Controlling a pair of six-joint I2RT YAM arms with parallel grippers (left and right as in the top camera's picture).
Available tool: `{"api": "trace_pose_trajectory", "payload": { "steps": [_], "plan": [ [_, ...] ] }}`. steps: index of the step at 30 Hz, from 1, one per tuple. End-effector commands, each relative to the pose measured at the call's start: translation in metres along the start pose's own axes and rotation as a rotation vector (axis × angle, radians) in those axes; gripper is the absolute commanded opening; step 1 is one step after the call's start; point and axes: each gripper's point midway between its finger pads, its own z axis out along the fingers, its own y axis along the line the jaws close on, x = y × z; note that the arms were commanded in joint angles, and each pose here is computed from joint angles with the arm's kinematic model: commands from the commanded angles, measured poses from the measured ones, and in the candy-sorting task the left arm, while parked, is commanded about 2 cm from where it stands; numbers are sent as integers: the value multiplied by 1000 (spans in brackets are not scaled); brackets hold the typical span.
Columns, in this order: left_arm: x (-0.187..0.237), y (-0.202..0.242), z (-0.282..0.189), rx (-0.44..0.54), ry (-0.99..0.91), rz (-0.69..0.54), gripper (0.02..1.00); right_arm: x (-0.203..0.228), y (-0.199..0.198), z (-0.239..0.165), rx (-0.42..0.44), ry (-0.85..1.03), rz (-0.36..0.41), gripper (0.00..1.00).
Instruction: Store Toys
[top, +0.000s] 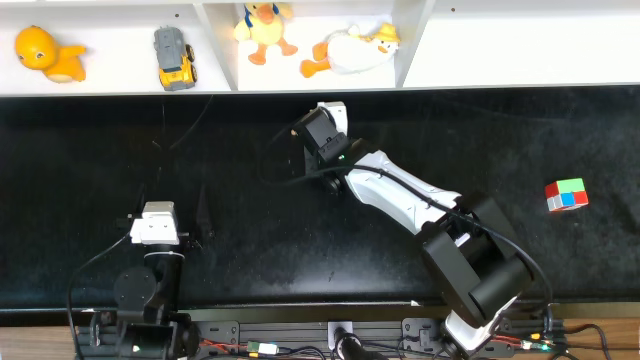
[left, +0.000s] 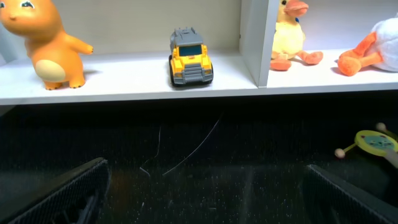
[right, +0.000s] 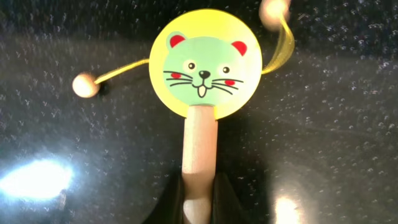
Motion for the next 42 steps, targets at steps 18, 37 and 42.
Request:
{"api": "trace_pose_trajectory", "payload": {
  "steps": [18,37,42],
  "plan": [
    [-1,-3,0,17,-9,23,998,93,-96,-62,39,101,85,42],
    [-1,-4,0,17,-9,23,998,-47,-217,-130,228,-50,-377,40],
    [-1,-4,0,17,-9,23,998,-86,-219,-111,235,-60,-429,45]
  ]
}}
